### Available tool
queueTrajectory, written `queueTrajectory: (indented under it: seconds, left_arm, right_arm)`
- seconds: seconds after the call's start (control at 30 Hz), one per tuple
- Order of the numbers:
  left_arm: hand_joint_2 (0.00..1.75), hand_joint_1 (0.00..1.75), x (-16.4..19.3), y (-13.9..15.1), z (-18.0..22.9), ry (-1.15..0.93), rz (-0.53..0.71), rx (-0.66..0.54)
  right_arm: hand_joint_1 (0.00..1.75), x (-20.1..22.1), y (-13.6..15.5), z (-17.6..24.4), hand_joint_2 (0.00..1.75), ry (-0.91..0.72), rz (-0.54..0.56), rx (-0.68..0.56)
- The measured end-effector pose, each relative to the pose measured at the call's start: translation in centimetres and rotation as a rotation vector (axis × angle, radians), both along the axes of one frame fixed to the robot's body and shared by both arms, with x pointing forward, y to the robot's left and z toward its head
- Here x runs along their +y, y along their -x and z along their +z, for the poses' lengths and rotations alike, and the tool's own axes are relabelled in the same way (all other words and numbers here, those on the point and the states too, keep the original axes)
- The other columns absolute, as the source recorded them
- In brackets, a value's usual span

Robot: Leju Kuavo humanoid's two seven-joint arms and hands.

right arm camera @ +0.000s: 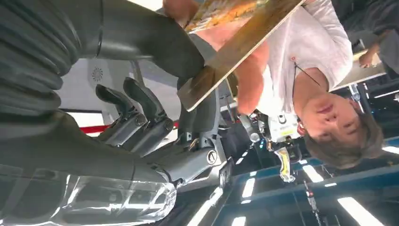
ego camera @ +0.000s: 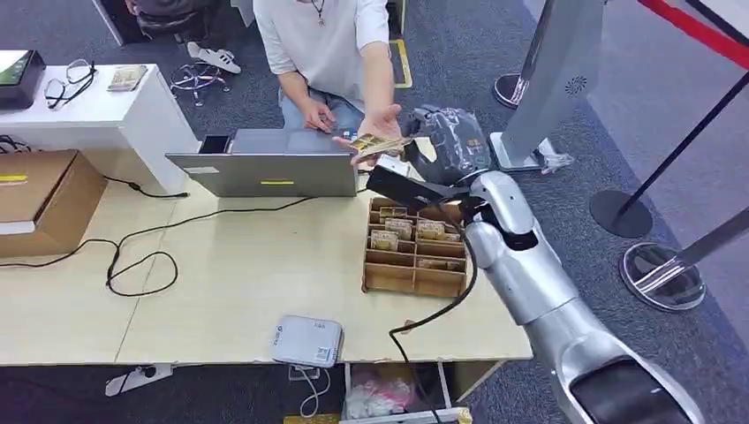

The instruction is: Pass the card to the sensor for recognition and then transmit it.

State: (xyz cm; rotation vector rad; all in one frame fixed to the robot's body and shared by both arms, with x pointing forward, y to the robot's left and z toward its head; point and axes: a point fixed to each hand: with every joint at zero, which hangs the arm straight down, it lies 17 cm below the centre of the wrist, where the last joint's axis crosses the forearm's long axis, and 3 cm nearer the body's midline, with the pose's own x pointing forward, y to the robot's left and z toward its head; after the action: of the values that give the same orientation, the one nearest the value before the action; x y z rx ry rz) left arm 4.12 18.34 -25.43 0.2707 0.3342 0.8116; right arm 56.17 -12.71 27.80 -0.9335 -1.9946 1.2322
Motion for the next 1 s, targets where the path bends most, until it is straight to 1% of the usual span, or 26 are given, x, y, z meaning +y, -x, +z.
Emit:
queueTrajectory:
  seconds: [0.13,0.17,0.2,0.23,0.3,0.33,0.37,0.4,0.7,1.0]
  left_arm:
    - [0.00,0.00,0.8,0.0,-0.1,-0.018,0.005,-0.003]
    - [0.00,0.00,1.8,0.4,-0.3,-0.038,-0.005,-0.005]
    - [0.00,0.00,3.6,3.6,-0.7,-0.072,-0.029,0.037]
    - [0.00,0.00,5.5,7.7,-0.8,-0.100,-0.036,0.100]
    - [0.00,0.00,7.9,14.0,-0.4,-0.135,-0.064,0.201]
    - [0.00,0.00,8.6,16.0,-0.2,-0.140,-0.076,0.235]
    - [0.00,0.00,9.0,17.4,0.1,-0.139,-0.084,0.260]
    - [0.00,0.00,9.5,18.1,0.2,-0.144,-0.098,0.270]
    - [0.00,0.00,13.0,19.6,0.6,-0.177,-0.182,0.304]
    - [0.00,0.00,12.9,19.3,0.7,-0.154,-0.217,0.323]
  right_arm:
    - [1.75,-0.1,-0.2,-0.9,1.75,0.007,-0.006,0.009]
    - [1.75,-0.1,-0.3,-1.0,1.75,0.006,-0.007,0.009]
    - [1.75,0.2,-0.3,-1.2,1.75,0.005,-0.002,0.012]
    - [1.75,0.5,-0.2,-1.2,1.75,0.000,0.001,0.014]
    - [1.75,0.3,-0.3,-1.7,1.75,0.001,-0.002,0.021]
    - [1.75,0.1,-0.5,-1.9,1.75,0.000,-0.008,0.026]
    - [1.75,0.2,-0.5,-2.0,1.75,-0.002,-0.006,0.029]
    - [1.75,0.4,-0.5,-2.2,1.75,-0.002,-0.003,0.031]
    - [1.75,1.2,-0.6,-3.3,1.75,-0.008,0.006,0.055]
    - [1.75,2.2,-0.6,-3.5,1.75,-0.017,0.019,0.065]
